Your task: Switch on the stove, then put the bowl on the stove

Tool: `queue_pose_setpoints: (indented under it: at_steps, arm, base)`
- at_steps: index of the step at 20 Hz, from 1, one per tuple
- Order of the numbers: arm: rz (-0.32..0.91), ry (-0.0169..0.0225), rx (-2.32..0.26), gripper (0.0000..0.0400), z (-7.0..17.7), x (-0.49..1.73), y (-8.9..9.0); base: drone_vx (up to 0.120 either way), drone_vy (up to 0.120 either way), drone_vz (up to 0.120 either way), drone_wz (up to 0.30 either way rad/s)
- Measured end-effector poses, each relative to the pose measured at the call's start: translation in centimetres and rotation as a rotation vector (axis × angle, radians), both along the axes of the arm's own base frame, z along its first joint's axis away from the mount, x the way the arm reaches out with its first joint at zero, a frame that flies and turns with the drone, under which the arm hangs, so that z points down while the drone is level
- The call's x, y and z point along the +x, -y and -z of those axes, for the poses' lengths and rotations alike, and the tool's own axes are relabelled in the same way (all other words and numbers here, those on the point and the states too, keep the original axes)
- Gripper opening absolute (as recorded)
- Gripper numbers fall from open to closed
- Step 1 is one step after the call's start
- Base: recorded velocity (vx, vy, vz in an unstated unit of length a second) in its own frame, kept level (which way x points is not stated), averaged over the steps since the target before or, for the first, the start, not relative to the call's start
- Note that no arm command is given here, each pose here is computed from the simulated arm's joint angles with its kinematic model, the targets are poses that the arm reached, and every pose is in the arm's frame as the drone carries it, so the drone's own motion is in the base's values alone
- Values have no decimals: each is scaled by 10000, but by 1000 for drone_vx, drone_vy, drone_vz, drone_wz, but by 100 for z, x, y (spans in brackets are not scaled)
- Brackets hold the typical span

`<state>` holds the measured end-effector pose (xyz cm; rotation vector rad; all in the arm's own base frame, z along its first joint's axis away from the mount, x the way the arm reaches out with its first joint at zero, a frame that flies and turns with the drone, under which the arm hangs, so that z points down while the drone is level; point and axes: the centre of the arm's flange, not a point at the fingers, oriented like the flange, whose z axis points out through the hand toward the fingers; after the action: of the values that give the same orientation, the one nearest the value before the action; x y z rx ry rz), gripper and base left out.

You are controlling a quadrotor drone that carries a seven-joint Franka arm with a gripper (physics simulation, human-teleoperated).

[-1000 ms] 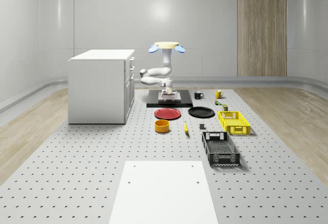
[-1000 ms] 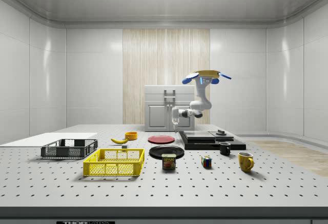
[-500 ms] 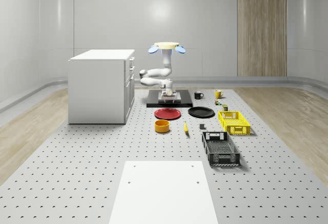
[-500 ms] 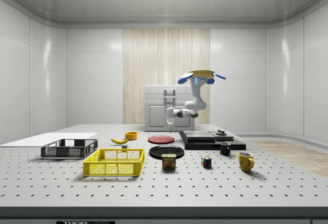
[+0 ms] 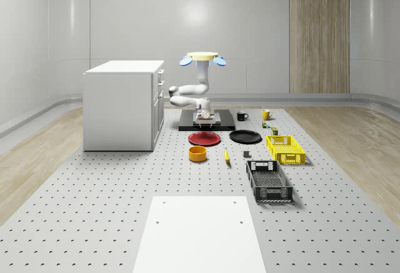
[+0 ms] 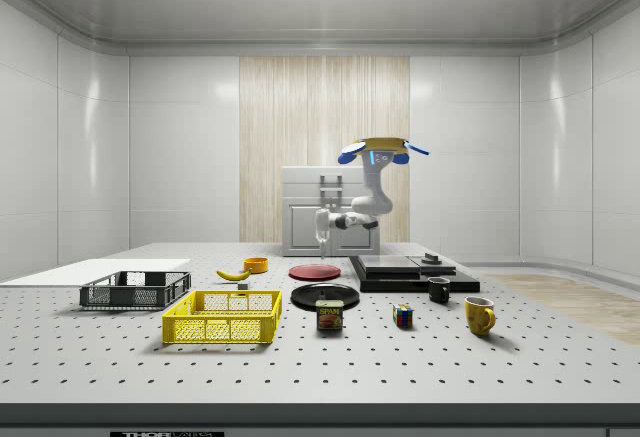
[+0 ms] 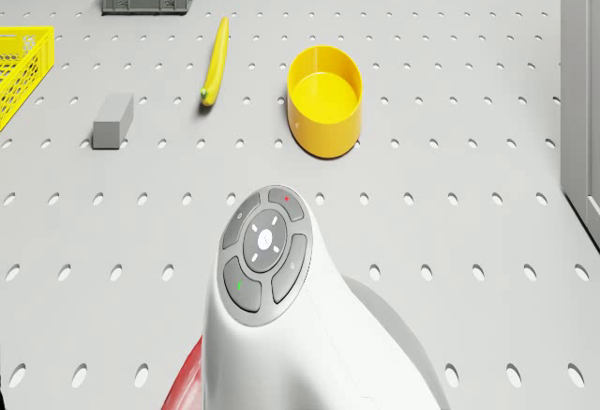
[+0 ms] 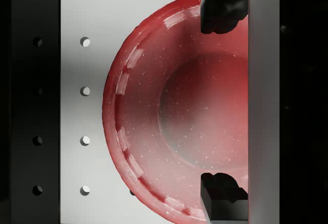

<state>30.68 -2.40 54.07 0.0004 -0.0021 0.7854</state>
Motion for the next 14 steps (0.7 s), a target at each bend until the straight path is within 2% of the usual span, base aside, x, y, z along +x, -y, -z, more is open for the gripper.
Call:
queue_pose_setpoints:
  at_steps: [14]
  arm:
    - [0,0,0,400,0,0,0]
  base:
    - [120,0,0,0]
